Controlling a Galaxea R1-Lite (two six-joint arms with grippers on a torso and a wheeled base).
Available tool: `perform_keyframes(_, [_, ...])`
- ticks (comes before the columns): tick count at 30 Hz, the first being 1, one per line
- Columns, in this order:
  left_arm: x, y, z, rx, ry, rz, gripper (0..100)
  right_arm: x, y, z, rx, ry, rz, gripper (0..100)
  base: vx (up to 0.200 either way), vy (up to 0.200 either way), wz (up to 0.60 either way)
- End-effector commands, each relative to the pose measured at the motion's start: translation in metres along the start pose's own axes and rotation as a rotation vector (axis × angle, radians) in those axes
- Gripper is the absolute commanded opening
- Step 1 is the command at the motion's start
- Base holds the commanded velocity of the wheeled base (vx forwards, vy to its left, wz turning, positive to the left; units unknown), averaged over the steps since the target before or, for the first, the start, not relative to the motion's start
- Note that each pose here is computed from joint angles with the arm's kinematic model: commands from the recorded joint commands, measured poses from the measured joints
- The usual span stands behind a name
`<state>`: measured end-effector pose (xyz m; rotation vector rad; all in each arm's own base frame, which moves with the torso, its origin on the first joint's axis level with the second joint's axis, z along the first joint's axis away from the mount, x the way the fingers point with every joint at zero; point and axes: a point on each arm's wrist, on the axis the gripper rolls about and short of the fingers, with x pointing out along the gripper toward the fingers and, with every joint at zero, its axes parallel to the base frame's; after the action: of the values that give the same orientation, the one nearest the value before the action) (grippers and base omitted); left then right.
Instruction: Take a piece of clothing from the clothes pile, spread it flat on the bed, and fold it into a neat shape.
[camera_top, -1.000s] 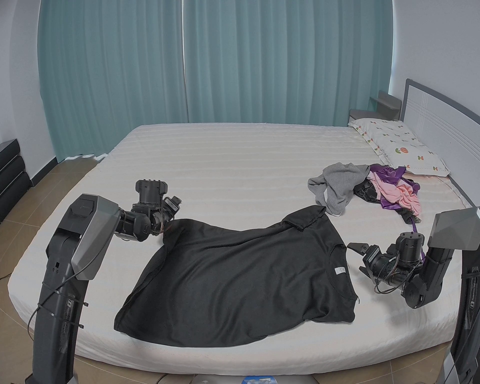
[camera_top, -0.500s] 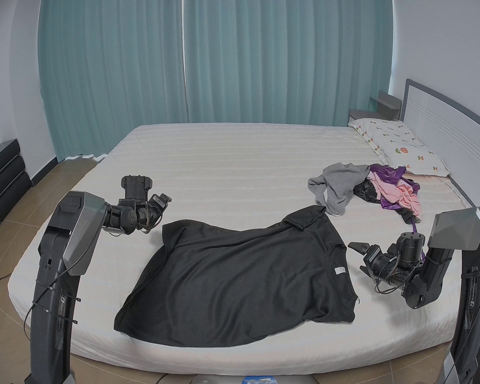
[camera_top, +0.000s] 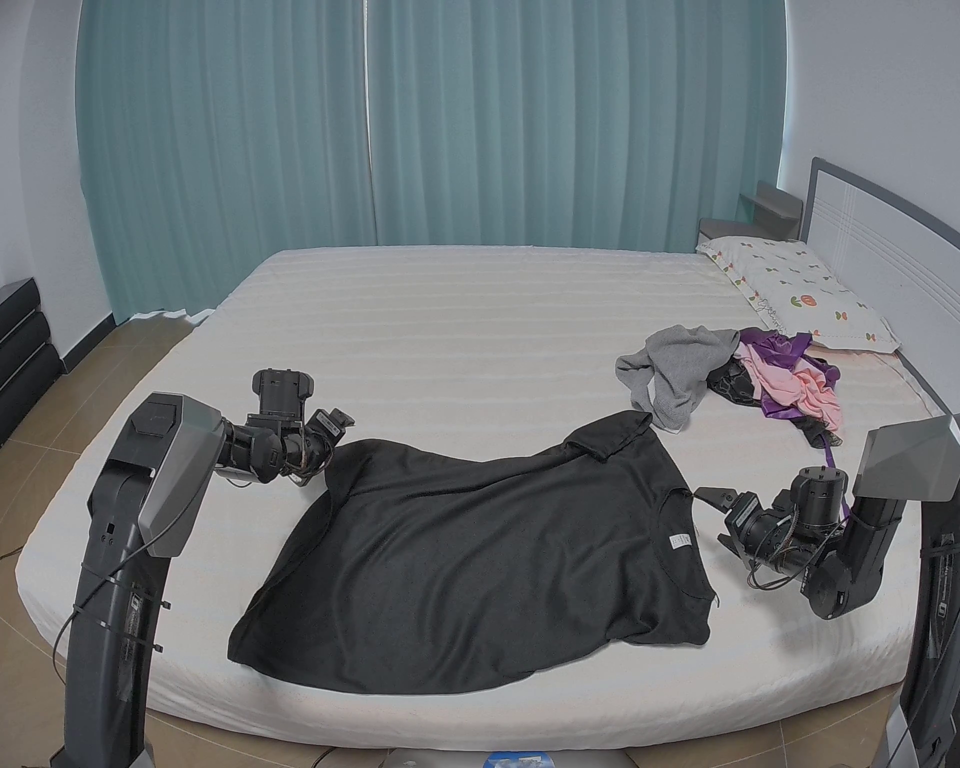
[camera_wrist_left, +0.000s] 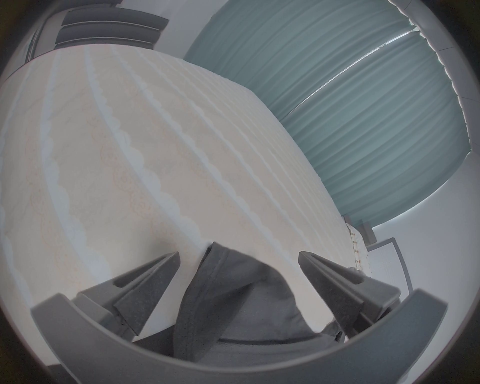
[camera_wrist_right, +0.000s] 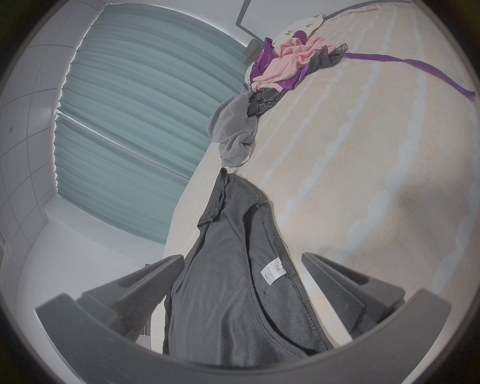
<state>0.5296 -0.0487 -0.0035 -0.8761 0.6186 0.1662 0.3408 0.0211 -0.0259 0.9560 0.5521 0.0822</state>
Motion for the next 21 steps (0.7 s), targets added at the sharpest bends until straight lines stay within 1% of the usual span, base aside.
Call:
perform_keyframes(1, [0.009,0.008,-0.011,0.009,0.023,0.018,100,0.000,0.000,0.000,0.000,0.002,-0.001,100,0.000,0.000,0.00])
perform_keyframes(2, [0.009,0.008,-0.012,0.012,0.025,0.019,100,0.000,-0.001,-0.001,0.001,0.004,-0.001,100,0.000,0.000,0.00])
perform_keyframes(3, [0.010,0.008,-0.014,0.018,0.029,0.020,0,0.000,-0.001,-0.001,0.001,0.004,-0.001,100,0.000,0.000,0.00])
perform_keyframes(10, [0.010,0.006,-0.011,0.022,0.014,0.005,0,0.001,-0.002,-0.001,0.002,0.005,-0.006,100,0.000,0.000,0.00])
perform_keyframes(16, [0.004,-0.006,0.009,0.010,-0.068,-0.034,0,0.003,-0.002,-0.002,0.001,0.006,-0.004,100,0.000,0.000,0.00])
perform_keyframes(17, [0.004,-0.006,0.009,0.010,-0.068,-0.034,0,0.003,-0.002,-0.002,0.001,0.006,-0.004,100,0.000,0.000,0.00])
perform_keyframes(18, [0.001,-0.010,0.018,0.006,-0.111,-0.046,0,0.003,0.000,0.001,-0.003,-0.003,0.005,100,0.000,0.000,0.00])
perform_keyframes(21, [-0.001,-0.013,0.023,0.008,-0.144,-0.044,0,0.004,0.003,0.003,-0.009,-0.009,0.016,100,0.000,0.000,0.00])
